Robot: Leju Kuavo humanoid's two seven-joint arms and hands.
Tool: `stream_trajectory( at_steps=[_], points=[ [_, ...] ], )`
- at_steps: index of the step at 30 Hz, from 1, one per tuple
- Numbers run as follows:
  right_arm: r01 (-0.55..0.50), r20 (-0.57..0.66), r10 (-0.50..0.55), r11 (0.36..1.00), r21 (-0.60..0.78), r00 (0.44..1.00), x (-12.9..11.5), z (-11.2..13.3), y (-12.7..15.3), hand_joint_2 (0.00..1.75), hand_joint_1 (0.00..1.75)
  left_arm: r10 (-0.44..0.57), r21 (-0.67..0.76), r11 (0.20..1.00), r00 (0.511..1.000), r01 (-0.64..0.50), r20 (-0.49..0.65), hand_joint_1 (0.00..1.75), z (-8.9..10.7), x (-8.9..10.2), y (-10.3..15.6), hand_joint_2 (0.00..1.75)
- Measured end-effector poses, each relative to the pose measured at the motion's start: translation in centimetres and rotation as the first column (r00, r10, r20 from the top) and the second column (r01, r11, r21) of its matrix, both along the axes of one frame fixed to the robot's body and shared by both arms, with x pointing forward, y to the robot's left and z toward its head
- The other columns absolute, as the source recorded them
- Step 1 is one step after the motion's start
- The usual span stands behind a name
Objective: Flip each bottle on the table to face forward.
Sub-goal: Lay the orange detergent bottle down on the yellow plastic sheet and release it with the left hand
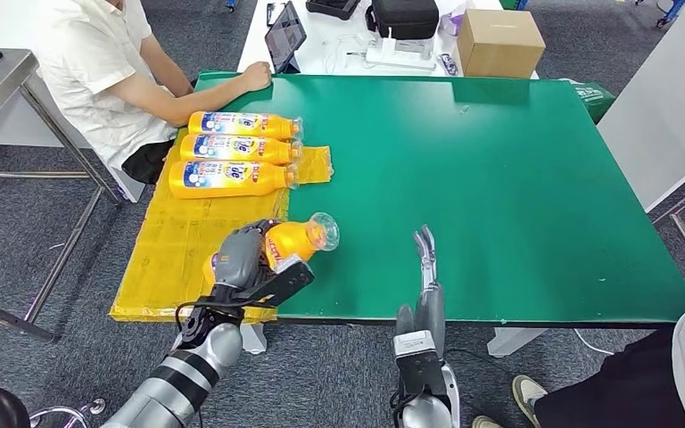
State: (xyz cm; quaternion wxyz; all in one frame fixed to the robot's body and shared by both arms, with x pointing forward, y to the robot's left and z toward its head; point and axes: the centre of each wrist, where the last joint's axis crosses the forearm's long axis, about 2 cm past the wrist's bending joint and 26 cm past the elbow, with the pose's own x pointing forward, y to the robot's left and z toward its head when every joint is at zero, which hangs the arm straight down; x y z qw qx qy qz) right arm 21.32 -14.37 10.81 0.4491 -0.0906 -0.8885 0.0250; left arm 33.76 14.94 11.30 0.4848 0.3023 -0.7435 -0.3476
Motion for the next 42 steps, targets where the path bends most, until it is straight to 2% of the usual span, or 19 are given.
stream_trajectory(
  at_steps=[4, 7, 8, 9, 11, 13, 15, 17, 20, 22, 31, 38, 42],
  points=[
    [-0.012, -0.006, 0.012, 1.0, 0.017, 1.0, 0.1, -0.2, 0.0, 0.0, 0.0, -0.048, 0.207, 0.976, 0.996, 0.062, -0.07, 1.75, 0.0, 1.1, -0.7, 1.75],
    [-0.015, -0.015, 0.016, 1.0, 0.022, 1.0, 0.2, -0.5, -0.1, 0.0, 0.0, -0.067, 0.368, 0.921, 0.982, 0.13, -0.179, 1.74, -0.2, 2.2, -1.1, 1.75],
    [-0.015, -0.019, 0.015, 1.0, 0.024, 1.0, 0.3, -0.6, -0.2, 0.0, 0.0, -0.065, 0.41, 0.899, 0.974, 0.152, -0.218, 1.67, -0.3, 2.5, -1.2, 1.75],
    [-0.014, -0.022, 0.014, 1.0, 0.026, 1.0, 0.4, -0.6, -0.2, 0.0, 0.0, -0.061, 0.443, 0.881, 0.968, 0.168, -0.245, 1.57, -0.3, 2.9, -1.2, 1.75],
    [-0.014, -0.029, 0.015, 0.999, 0.03, 0.999, 0.5, -0.8, -0.2, 0.0, 0.0, -0.041, 0.502, 0.844, 0.958, 0.186, -0.286, 0.89, -0.4, 3.3, -1.2, 1.75],
    [-0.019, -0.035, 0.02, 0.999, 0.033, 0.999, 0.6, -0.9, -0.2, 0.0, 0.0, 0.007, 0.578, 0.795, 0.949, 0.186, -0.316, 0.61, -0.5, 3.7, -1.2, 1.75],
    [-0.027, -0.042, 0.029, 0.999, 0.036, 0.999, 1.0, -1.0, 0.0, 0.0, 0.0, 0.075, 0.654, 0.734, 0.935, 0.183, -0.346, 0.82, -0.5, 4.2, -1.2, 1.75],
    [-0.038, -0.052, 0.04, 0.999, 0.038, 0.998, 1.3, -1.2, 0.3, 0.0, 0.0, 0.136, 0.695, 0.696, 0.917, 0.182, -0.376, 0.61, -0.3, 4.7, -1.1, 1.75],
    [-0.05, -0.071, 0.053, 0.998, 0.038, 0.996, 1.7, -1.5, 0.7, 0.0, 0.0, 0.203, 0.707, 0.686, 0.888, 0.172, -0.413, 0.13, -0.1, 5.3, -0.7, 1.75],
    [-0.054, -0.083, 0.057, 0.998, 0.035, 0.995, 1.8, -1.8, 0.9, 0.0, 0.0, 0.237, 0.699, 0.697, 0.868, 0.161, -0.436, 0.0, 0.1, 5.6, -0.3, 1.75],
    [-0.055, -0.121, 0.058, 0.998, 0.027, 0.991, 1.8, -2.7, 1.2, 0.0, 0.0, 0.302, 0.647, 0.755, 0.819, 0.107, -0.488, 0.0, 0.4, 6.5, 0.9, 1.75],
    [-0.05, -0.135, 0.053, 0.998, 0.022, 0.989, 1.8, -3.0, 1.3, 0.0, 0.0, 0.287, 0.566, 0.819, 0.784, 0.098, -0.551, 0.0, 0.8, 7.0, 1.5, 1.75],
    [-0.044, -0.139, 0.046, 0.999, 0.018, 0.989, 1.8, -3.2, 1.4, 0.0, 0.0, 0.217, 0.478, 0.87, 0.777, 0.121, -0.591, 0.0, 1.2, 7.3, 1.7, 1.75]
  ],
)
